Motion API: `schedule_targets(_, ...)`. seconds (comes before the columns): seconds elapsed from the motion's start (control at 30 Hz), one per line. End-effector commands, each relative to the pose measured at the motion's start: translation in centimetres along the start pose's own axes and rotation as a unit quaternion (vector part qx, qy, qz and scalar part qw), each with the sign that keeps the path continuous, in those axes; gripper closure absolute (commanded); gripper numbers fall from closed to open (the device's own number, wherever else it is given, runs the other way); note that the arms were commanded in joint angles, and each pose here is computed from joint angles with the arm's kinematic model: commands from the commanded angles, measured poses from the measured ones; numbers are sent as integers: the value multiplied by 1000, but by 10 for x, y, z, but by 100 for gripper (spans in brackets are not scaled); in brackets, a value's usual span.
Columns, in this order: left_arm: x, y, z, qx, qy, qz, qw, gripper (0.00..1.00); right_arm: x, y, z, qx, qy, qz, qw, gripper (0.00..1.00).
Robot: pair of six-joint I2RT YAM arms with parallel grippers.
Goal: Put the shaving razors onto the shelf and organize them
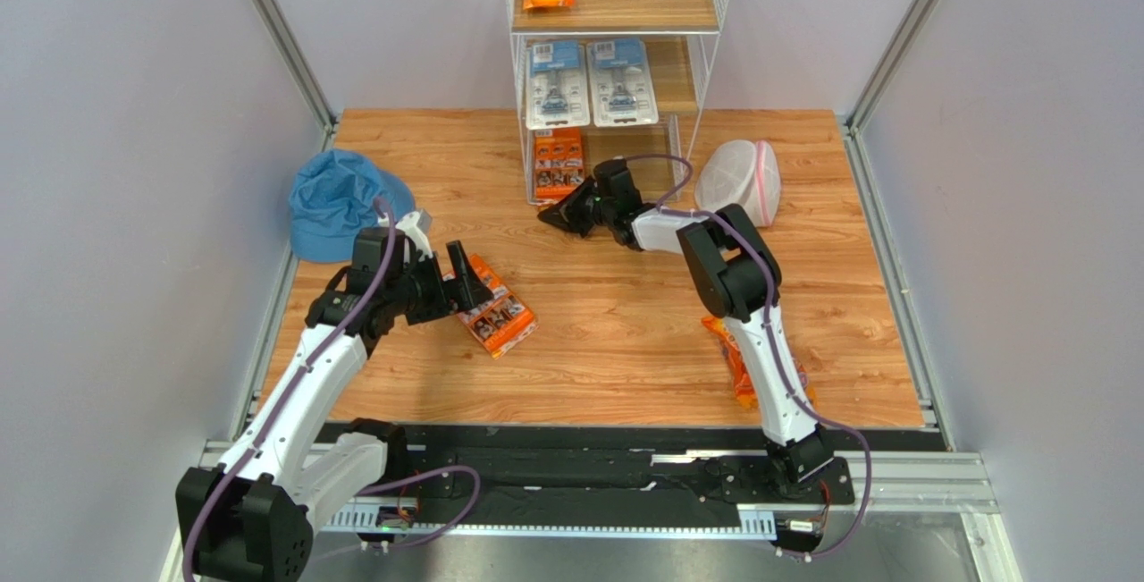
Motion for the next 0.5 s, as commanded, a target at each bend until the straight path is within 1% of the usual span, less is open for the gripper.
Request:
schedule_targets(0.0,5,-6,-11,-18,-15,5,1000,2,21,23,6,27,-3,-38,999,100)
schedule_targets(0.07,5,-7,-13,-18,-15,4,1000,2,35,30,12,39,-5,-42,998,99)
schedule_targets(0.23,6,-12,-16,-13,-17,13,1000,2,58,43,37,80,15,-37,996,95)
schedule_targets(0.33,5,-11,-14,-2,-15,10,1000,2,75,43,54,106,25,-35,993,87)
schedule_targets(0.37,5,-9,-12,2,-11,7,1000,2,80,37,60,110,29,-29,993,65)
schedule_targets(0.43,5,-7,-10,6,-9,2,1000,2,92,42,69,129,30,-32,991,52)
schedule_targets(0.47,5,-6,-7,8,-7,0,1000,2,95,41,73,137,31,-31,990,42)
Point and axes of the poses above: each gripper's point midway between its finger pads, its own x axis back along the fingers, its own y axis along the line the jaws close on, z = x × y, the point moved 2 cm from there along x, back along the fingers
